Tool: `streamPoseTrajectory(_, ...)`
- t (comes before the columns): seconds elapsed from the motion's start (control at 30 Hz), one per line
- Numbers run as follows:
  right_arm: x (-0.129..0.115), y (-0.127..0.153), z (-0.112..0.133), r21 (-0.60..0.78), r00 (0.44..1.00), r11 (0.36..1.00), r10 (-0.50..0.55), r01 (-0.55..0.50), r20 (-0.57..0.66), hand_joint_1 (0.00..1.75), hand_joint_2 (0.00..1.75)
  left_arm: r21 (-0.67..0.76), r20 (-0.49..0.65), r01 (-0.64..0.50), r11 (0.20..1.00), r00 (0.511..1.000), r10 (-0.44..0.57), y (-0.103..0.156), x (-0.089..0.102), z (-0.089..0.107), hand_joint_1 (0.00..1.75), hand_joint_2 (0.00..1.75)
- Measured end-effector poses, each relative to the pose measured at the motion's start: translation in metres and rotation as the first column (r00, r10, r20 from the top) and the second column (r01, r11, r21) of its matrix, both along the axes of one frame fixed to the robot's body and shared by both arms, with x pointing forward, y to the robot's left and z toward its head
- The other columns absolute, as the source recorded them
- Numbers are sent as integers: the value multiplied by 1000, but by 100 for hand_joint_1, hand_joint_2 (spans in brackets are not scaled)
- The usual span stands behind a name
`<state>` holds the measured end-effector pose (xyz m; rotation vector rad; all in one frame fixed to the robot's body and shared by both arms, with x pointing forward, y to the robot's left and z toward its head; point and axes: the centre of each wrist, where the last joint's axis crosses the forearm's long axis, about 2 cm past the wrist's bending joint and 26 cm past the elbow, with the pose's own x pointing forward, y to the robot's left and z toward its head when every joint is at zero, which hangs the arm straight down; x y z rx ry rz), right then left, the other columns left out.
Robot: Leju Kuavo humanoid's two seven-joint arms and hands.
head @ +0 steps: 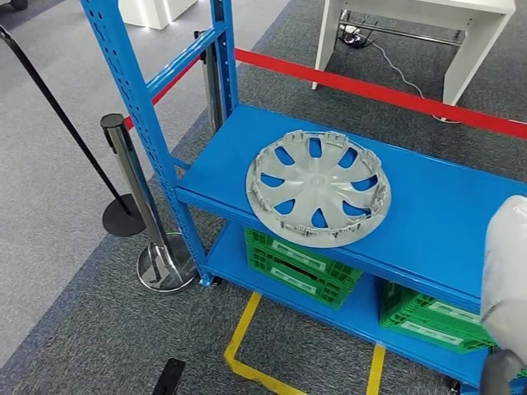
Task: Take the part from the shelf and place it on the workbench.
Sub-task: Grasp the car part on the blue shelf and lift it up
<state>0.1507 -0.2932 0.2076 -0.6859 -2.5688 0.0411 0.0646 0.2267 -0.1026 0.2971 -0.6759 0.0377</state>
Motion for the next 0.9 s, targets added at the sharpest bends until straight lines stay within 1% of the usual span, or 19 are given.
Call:
streamPoseTrajectory(0.17,-5,12,3,-11,999,999,35,-35,16,175,175,11,-26,-14,1000,1000,14,0,-1,0,0,0)
streamPoseTrajectory(0.53,-14,37,-1,-8,985,986,169,-169,-22,175,175,-1,-44,-56,998,997,56,5,-4,-1,0,0)
streamPoseTrajectory(0.9,-19,44,-5,10,978,979,204,-204,-47,175,175,-12,-54,-79,997,995,78,7,-3,-1,0,0)
